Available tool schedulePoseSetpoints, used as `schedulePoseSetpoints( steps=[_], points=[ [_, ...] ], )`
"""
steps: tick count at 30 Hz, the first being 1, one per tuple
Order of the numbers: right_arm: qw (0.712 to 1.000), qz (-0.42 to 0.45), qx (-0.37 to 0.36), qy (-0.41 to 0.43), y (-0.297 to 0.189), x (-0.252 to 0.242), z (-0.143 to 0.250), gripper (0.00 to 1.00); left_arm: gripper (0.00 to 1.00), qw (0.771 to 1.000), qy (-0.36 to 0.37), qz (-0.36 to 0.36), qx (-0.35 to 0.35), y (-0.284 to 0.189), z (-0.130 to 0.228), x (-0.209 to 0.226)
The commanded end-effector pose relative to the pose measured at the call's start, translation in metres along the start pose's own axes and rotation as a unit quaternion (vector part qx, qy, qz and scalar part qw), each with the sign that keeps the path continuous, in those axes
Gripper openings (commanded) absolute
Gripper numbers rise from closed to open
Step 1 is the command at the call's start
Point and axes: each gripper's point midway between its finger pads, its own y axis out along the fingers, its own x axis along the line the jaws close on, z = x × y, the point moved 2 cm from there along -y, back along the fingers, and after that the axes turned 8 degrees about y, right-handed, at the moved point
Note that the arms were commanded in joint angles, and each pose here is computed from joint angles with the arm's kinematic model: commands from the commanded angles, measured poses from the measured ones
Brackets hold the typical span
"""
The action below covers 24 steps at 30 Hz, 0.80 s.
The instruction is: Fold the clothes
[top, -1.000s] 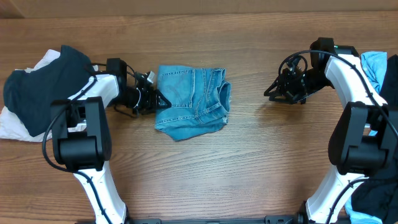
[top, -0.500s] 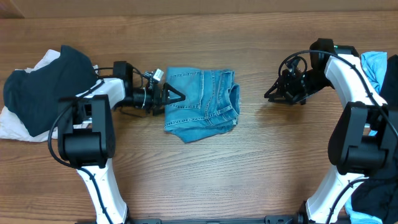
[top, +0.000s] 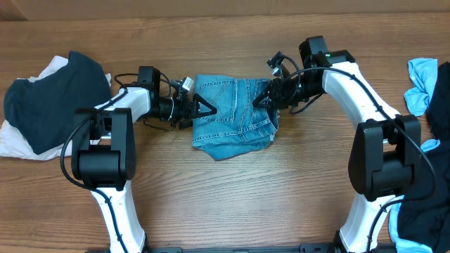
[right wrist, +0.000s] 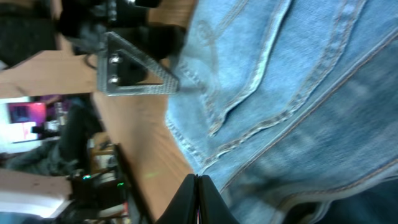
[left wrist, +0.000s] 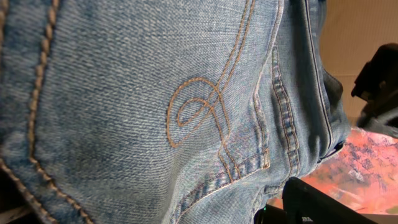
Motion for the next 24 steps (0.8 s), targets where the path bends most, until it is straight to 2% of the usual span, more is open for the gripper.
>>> schedulePoseSetpoints(
  steps=[1, 2, 9, 18, 21, 22, 24],
  points=[
    [0.997, 0.065, -0.001, 0.03, 0.016, -0.026, 0.006, 0.04, 0.95, 0.997, -0.03, -0.072, 0.028, 0.012, 0.018, 0.034],
    [0.997, 0.065, 0.008, 0.04, 0.029, -0.035, 0.012, 0.04, 1.0, 0.997, -0.029, -0.071, 0.027, 0.012, 0.018, 0.034],
    [0.984, 0.071, 0.037, 0.159, 0.073, -0.081, 0.042, 0.04, 1.0, 0.996, -0.041, -0.071, 0.025, 0.013, 0.017, 0.034],
    [0.981, 0.072, 0.037, 0.177, 0.073, -0.082, 0.042, 0.04, 1.0, 0.997, -0.022, -0.067, 0.028, 0.035, 0.012, 0.021],
    [0.981, 0.072, 0.037, 0.176, 0.074, -0.082, 0.043, 0.04, 0.93, 0.995, -0.011, -0.096, 0.036, 0.055, 0.012, 0.018],
    [0.981, 0.072, 0.037, 0.176, 0.074, -0.082, 0.043, 0.04, 0.84, 0.991, -0.022, -0.127, 0.039, 0.061, 0.015, 0.022],
    [0.981, 0.072, 0.038, 0.177, 0.074, -0.082, 0.043, 0.04, 0.55, 0.986, -0.033, -0.161, 0.041, 0.068, 0.017, 0.026]
  ],
)
